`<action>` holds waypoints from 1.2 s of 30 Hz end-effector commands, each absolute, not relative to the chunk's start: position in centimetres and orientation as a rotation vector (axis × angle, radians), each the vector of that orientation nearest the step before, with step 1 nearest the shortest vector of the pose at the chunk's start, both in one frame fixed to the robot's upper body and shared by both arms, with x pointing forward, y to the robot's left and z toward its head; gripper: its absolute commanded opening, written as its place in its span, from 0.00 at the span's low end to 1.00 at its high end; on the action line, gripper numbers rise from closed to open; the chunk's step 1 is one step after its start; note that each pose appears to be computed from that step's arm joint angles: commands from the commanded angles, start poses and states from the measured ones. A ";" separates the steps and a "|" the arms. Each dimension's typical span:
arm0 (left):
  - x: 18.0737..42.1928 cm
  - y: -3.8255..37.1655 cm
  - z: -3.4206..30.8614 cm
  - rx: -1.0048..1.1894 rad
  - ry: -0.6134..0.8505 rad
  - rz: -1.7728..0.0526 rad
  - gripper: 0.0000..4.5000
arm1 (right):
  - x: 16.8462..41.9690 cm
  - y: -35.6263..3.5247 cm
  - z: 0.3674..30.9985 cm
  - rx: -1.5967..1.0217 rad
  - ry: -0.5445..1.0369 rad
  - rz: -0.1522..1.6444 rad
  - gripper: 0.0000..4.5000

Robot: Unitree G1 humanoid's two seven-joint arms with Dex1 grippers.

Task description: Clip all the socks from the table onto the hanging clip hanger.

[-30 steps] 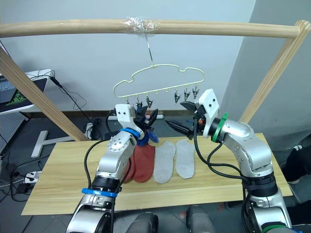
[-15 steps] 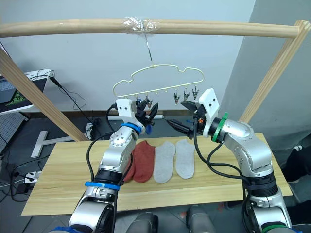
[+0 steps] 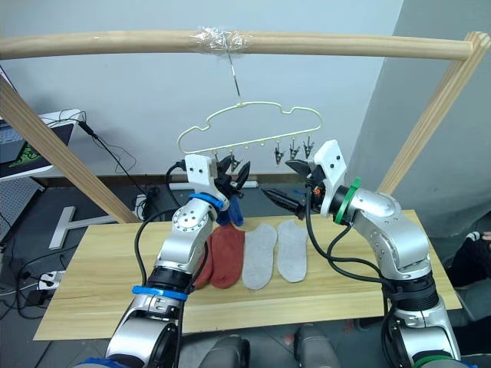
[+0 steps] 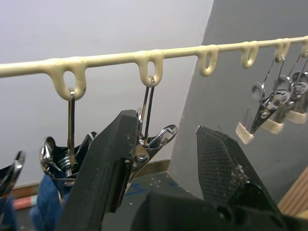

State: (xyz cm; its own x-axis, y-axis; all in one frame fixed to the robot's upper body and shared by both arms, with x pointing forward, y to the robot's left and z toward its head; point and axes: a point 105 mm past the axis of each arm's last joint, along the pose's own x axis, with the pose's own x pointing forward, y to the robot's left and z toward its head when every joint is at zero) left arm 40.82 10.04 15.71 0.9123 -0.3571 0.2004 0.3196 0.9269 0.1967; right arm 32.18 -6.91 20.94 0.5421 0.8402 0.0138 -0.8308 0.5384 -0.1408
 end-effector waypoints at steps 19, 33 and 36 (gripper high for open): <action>41.0 9.8 17.4 0.234 -0.318 -0.349 0.50 | 31.5 -6.6 22.6 -0.129 -0.153 1.011 1.00; 40.8 9.9 17.5 0.228 -0.327 -0.352 0.12 | 31.4 -6.6 22.5 -0.126 -0.149 1.013 1.00; 40.8 9.9 17.5 0.227 -0.327 -0.352 0.06 | 31.5 -6.6 22.5 -0.125 -0.149 1.013 1.00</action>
